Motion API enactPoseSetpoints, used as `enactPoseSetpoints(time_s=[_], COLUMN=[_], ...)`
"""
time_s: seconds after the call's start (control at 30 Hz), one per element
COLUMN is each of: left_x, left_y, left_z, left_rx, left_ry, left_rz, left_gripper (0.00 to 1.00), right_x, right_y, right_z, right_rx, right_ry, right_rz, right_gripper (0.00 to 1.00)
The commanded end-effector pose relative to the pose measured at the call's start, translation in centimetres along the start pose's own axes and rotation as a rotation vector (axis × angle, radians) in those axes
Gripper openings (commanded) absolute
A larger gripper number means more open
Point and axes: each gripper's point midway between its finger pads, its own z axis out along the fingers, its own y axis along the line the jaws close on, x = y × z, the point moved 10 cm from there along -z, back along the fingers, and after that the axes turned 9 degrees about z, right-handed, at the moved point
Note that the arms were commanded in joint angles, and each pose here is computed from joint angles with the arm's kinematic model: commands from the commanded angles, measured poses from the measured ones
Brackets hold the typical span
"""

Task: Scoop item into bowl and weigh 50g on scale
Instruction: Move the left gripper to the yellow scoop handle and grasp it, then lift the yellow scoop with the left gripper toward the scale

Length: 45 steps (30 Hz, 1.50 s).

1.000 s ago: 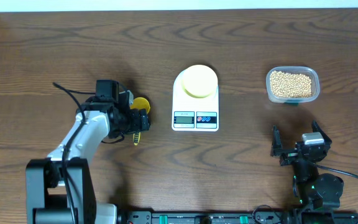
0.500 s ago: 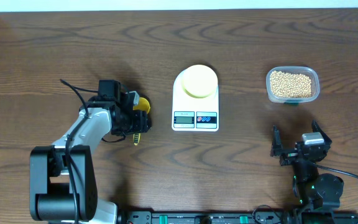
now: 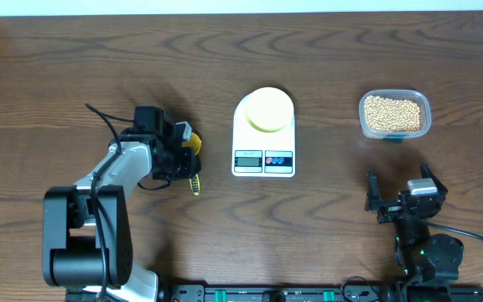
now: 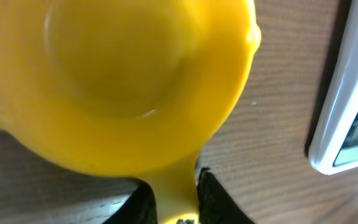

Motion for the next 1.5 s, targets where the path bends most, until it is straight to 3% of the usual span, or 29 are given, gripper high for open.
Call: enactPoseSetpoints(time_s=[0.0, 0.13, 0.17, 0.37, 0.4, 0.63, 0.83, 1.13, 1.47], left_x=[0.9, 0.9, 0.8, 0.2, 0.2, -0.3, -0.9, -0.9, -1.1], left_y=[0.5, 0.5, 0.5, -0.8, -0.9, -1.8, -3.3, -6.4, -7.2], left_z=[1.0, 1.0, 0.9, 0.2, 0.0, -1.6, -5.2, -12.1, -14.1], left_rx=[-0.015, -0.016, -0.014, 0.127, 0.141, 0.167, 0.173, 0.218, 0.272], left_ry=[0.053, 0.052, 0.05, 0.005, -0.002, -0.057, -0.176, -0.442, -0.524], left_rz=[-0.019, -0.047, -0.055, -0.047, -0.044, -0.081, -0.148, -0.131, -0.246], left_gripper=[0.2, 0.19, 0.14, 0.12, 0.08, 0.07, 0.07, 0.07, 0.07], right_x=[0.2, 0.2, 0.2, 0.2, 0.2, 0.2, 0.2, 0.2, 0.2], right_y=[0.1, 0.1, 0.1, 0.1, 0.1, 0.1, 0.1, 0.1, 0.1], right_z=[0.0, 0.0, 0.0, 0.0, 0.0, 0.0, 0.0, 0.0, 0.0], right_rx=[-0.005, -0.005, -0.005, -0.005, -0.005, -0.005, -0.005, -0.005, -0.005], right_ry=[0.006, 0.006, 0.006, 0.006, 0.006, 0.006, 0.006, 0.006, 0.006], right_rz=[-0.013, -0.013, -0.013, -0.013, -0.013, -0.013, -0.013, -0.013, -0.013], right_gripper=[0.99, 0.99, 0.99, 0.99, 0.99, 0.99, 0.99, 0.99, 0.99])
